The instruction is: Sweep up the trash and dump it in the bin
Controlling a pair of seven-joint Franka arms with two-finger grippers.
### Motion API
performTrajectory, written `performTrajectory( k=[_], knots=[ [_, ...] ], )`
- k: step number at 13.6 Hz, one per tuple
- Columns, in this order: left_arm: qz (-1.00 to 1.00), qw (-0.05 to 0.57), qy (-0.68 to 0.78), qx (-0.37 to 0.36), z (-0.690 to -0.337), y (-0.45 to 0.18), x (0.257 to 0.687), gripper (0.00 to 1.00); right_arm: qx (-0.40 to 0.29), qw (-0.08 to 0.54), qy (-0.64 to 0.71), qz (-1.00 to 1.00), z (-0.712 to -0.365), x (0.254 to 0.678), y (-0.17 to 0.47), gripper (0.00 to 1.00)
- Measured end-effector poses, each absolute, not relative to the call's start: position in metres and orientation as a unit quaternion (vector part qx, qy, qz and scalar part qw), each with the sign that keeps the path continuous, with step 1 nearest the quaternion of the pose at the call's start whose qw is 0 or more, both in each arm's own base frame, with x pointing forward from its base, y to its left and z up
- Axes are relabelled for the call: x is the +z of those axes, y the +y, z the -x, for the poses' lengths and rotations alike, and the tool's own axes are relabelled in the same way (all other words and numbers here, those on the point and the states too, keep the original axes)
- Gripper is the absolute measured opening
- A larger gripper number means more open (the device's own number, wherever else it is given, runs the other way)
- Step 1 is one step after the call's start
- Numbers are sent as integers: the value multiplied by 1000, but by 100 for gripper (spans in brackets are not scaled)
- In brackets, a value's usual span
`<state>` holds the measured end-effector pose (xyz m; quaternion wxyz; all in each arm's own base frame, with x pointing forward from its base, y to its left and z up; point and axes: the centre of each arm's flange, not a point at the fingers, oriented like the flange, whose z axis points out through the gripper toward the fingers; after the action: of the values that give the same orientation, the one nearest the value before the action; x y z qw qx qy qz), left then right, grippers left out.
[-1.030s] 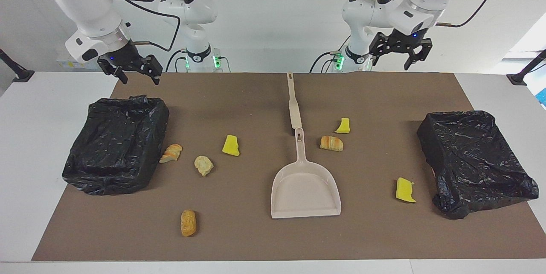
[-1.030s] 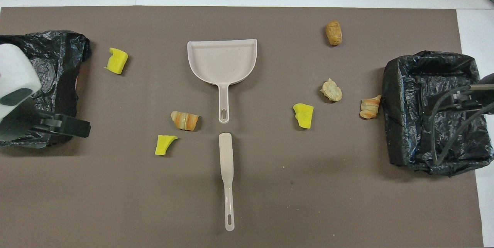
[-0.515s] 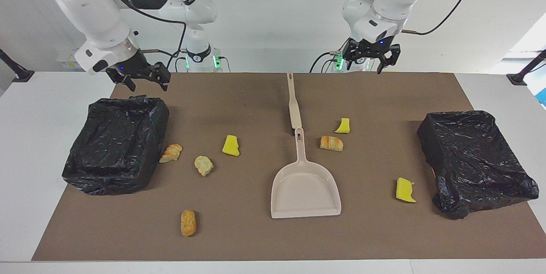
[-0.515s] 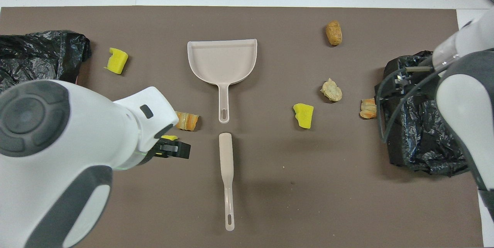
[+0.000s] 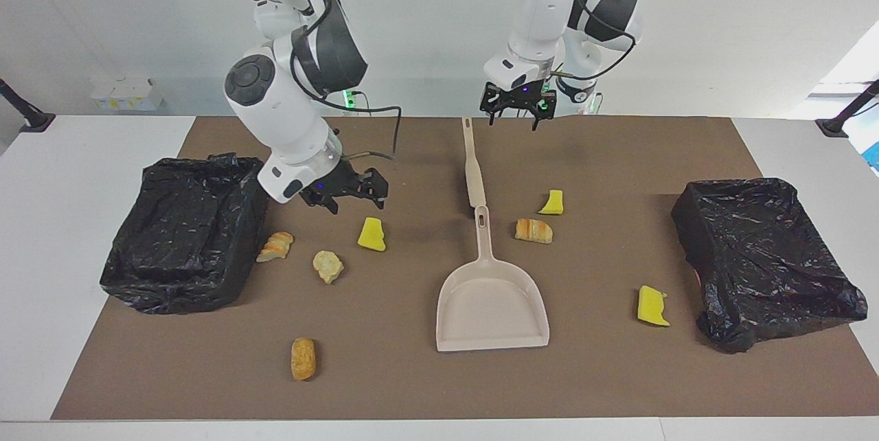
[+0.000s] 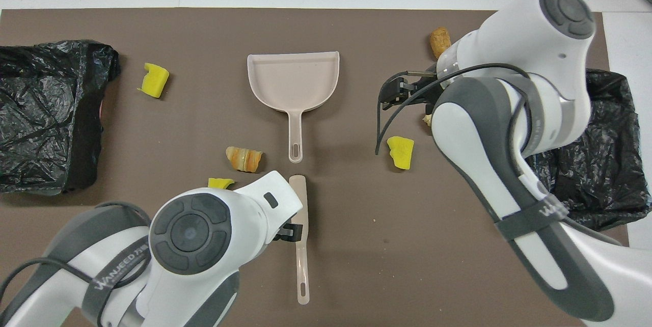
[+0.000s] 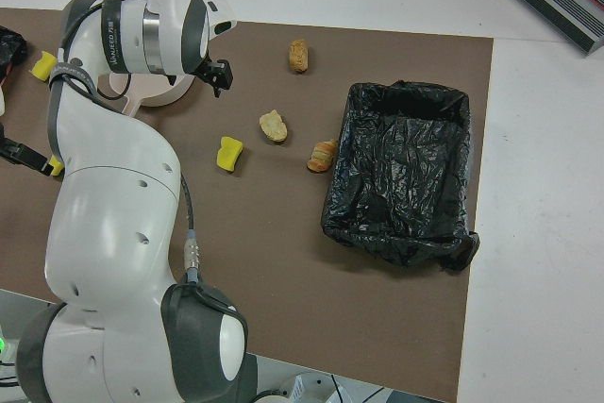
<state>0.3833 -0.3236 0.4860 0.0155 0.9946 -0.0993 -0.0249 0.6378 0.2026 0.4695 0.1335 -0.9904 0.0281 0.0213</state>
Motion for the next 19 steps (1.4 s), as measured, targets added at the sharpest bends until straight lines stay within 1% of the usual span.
performTrajectory(
  k=[4,7,12,15,19],
  knots=[
    [-995,14,-96,-24,-360,-350,444,100,4,144,37,989,-636,447,258,100],
    [-996,14,-83,-20,-343,-368,411,100,7,144,32,989,-629,424,293,100],
    [-996,5,-82,-30,-331,-375,379,100,-3,150,32,988,-625,382,339,100],
    [-995,0,-90,-36,-318,-377,365,100,-10,137,30,990,-618,375,367,100],
    [-995,6,-88,-50,-308,-380,359,100,-27,117,16,993,-612,365,394,100]
  ],
)
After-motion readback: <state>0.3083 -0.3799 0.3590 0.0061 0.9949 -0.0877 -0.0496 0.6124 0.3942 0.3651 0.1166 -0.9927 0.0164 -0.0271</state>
